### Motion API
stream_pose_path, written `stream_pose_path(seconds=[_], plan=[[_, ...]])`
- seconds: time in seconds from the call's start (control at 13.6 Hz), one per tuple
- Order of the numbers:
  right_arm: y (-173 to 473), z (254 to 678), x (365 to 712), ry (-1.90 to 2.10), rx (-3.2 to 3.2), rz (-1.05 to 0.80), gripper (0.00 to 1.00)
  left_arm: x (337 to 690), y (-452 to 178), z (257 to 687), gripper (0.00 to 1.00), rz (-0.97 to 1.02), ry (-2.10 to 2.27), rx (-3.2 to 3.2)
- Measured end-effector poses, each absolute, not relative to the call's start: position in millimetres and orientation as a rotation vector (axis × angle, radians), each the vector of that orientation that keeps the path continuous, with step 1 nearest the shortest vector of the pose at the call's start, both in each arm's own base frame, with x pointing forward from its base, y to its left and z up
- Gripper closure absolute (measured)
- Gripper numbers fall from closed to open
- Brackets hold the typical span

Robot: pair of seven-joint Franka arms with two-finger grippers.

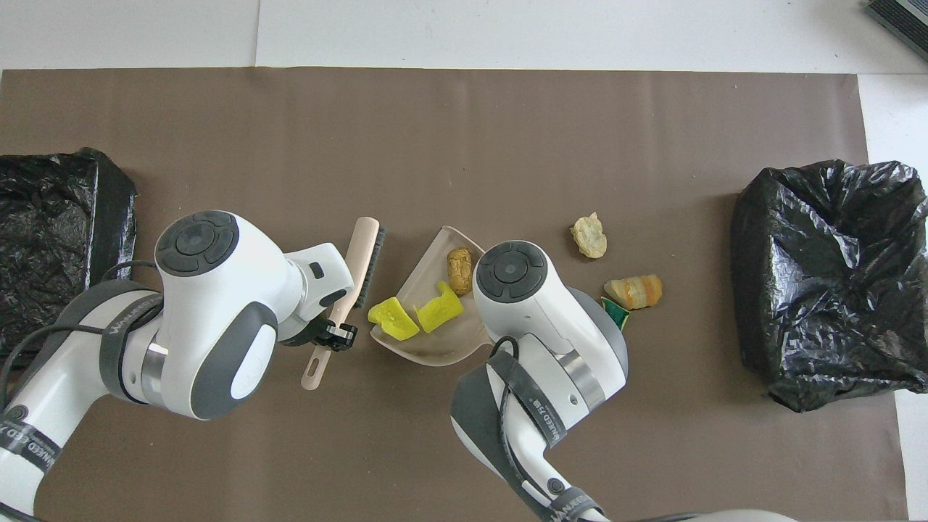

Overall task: Sweep and dump trash in bin
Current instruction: 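Sweep the yellow sponges into the dustpan with the left gripper's brush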

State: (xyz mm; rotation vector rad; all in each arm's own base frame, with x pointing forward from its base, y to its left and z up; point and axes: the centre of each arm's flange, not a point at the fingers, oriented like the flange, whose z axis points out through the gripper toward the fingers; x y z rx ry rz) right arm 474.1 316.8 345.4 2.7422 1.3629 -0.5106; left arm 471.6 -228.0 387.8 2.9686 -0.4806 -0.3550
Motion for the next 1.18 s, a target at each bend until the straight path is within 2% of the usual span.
stream_pose_path(seconds=[0.22,1.18], plan=[[316.8,345.4,474.0,1.363,2.742,-0.511,0.67,466.7,-220.4,371.4,0.74,-0.372,-0.458,2.975],[316.4,344.4,473.4,1.363,2.742,-0.512,0.67,466.7,-226.0,373.1,0.74,-0.354,-0.329,3.003]])
